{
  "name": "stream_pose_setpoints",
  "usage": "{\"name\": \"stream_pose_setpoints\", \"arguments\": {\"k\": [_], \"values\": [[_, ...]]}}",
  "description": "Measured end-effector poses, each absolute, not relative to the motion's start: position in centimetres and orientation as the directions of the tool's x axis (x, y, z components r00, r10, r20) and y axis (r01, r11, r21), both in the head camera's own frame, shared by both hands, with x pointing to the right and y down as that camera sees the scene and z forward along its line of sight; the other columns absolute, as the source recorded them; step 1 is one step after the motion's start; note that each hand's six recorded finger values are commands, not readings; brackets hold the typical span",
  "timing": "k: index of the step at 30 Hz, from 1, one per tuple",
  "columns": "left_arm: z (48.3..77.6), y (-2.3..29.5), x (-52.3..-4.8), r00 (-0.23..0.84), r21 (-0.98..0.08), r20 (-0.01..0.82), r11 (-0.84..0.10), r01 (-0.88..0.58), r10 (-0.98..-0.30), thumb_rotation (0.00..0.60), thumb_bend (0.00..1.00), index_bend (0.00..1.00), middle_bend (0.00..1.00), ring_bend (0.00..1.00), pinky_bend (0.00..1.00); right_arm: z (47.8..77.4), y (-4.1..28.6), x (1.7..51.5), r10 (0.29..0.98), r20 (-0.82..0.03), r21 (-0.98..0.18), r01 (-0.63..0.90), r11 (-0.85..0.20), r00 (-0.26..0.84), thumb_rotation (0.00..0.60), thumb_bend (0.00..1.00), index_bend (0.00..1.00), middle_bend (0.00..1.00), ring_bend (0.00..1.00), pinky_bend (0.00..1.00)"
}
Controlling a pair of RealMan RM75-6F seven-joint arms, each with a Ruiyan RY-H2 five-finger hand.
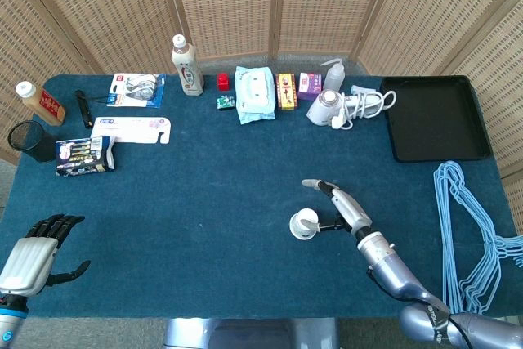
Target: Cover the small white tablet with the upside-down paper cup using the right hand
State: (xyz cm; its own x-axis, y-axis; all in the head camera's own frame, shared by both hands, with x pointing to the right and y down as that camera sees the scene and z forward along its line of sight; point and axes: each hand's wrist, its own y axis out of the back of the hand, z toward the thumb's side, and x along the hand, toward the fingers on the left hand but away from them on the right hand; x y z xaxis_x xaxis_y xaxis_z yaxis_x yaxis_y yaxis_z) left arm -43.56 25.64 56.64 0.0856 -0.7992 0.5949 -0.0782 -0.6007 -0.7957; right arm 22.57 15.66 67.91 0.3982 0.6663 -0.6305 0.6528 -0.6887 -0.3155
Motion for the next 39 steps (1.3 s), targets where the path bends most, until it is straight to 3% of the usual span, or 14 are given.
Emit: {"name": "stream_pose_setpoints", "arguments": {"k": [4,10,14,20,26,32,39], "values": [[56.6,25.6,-43.5,0.087,-0.796,0.593,-0.599,-0.081,-0.800,0.348,0.25,0.16,0.21,0.14,0.16,66.5,15.2,22.6,0.685,-0.605,-0.337,0.649,-0.683,0.406,0.442,0.29,0.16,0.16,0.15,0.02],[56.5,25.8,-43.7,0.082,-0.800,0.589,-0.595,-0.083,-0.804,0.349,0.25,0.16,0.21,0.14,0.16,64.7,14.0,23.3,0.747,-0.548,-0.430,0.639,-0.637,0.376,0.441,0.29,0.34,0.31,0.28,0.09],[56.4,26.0,-44.0,0.071,-0.801,0.588,-0.592,-0.088,-0.806,0.349,0.25,0.16,0.21,0.14,0.16,63.4,13.3,24.0,0.802,-0.496,-0.554,0.590,-0.587,0.332,0.444,0.29,0.41,0.33,0.32,0.14],[56.4,26.6,-44.7,0.043,-0.799,0.593,-0.594,-0.095,-0.804,0.344,0.25,0.16,0.21,0.14,0.16,62.1,13.3,25.7,0.858,-0.435,-0.748,0.420,-0.513,0.274,0.442,0.28,0.43,0.34,0.32,0.15],[56.2,27.0,-45.2,0.022,-0.802,0.592,-0.591,-0.088,-0.806,0.346,0.25,0.16,0.21,0.14,0.16,61.2,14.9,27.9,0.885,-0.412,-0.871,0.191,-0.452,0.215,0.443,0.28,0.44,0.34,0.32,0.16],[55.6,27.3,-45.7,0.006,-0.811,0.581,-0.579,-0.080,-0.814,0.348,0.25,0.16,0.21,0.14,0.16,59.8,17.8,30.8,0.891,-0.433,-0.895,0.056,-0.443,0.135,0.444,0.29,0.44,0.34,0.32,0.16],[55.0,27.9,-45.9,-0.010,-0.817,0.574,-0.572,-0.080,-0.819,0.350,0.25,0.16,0.21,0.14,0.16,58.7,20.3,34.1,0.900,-0.434,-0.900,0.014,-0.435,0.033,0.443,0.28,0.45,0.34,0.32,0.16]]}}
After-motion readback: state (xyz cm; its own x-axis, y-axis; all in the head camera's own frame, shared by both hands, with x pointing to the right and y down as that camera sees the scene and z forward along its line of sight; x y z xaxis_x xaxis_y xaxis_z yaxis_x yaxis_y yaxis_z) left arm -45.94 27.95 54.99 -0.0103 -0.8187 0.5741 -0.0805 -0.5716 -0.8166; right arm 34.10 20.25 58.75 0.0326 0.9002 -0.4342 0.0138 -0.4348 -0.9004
